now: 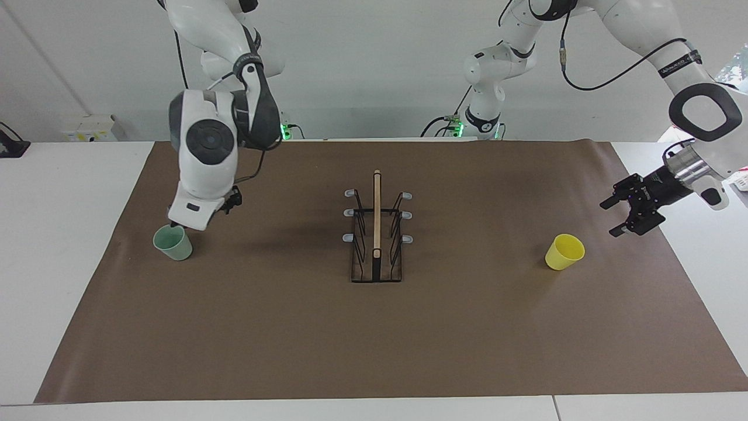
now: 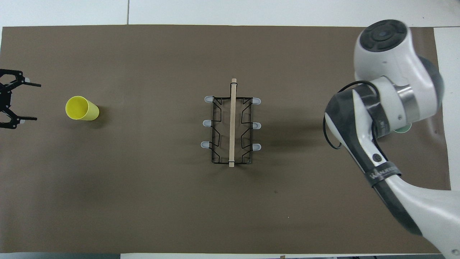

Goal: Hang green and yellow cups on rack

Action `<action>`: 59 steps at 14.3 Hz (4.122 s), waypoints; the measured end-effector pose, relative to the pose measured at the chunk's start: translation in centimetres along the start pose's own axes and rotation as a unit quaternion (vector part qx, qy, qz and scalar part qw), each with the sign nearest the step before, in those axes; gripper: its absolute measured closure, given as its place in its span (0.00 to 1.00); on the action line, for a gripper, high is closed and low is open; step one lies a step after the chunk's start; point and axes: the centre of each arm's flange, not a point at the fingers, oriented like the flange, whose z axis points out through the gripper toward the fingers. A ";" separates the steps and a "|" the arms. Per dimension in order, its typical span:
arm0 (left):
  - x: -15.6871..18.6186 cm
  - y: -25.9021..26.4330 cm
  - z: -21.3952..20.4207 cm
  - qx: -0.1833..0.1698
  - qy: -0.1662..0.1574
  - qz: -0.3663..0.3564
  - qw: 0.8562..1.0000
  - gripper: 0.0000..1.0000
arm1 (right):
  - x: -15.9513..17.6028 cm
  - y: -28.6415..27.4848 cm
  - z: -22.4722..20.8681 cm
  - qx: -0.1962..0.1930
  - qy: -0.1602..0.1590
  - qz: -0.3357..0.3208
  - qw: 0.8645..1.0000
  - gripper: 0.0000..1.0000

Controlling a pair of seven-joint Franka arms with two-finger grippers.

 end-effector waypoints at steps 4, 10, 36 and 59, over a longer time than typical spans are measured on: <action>5.6 -1.5 1.5 -0.017 -0.037 -0.191 0.981 0.00 | 3.1 -3.9 5.9 -0.071 -0.079 -0.195 0.975 0.00; 8.6 -6.1 7.1 -0.054 -0.066 -0.295 0.952 0.00 | 1.7 -8.2 10.8 -0.127 -0.122 -0.295 0.939 0.00; 2.8 -5.7 17.6 -0.142 -0.047 -0.362 0.920 0.35 | -2.3 -4.7 22.8 -0.291 -0.185 -0.414 0.843 0.07; -37.5 -1.2 23.5 0.078 0.401 0.183 0.894 0.35 | -10.4 3.6 4.7 0.002 0.115 -0.117 0.987 0.31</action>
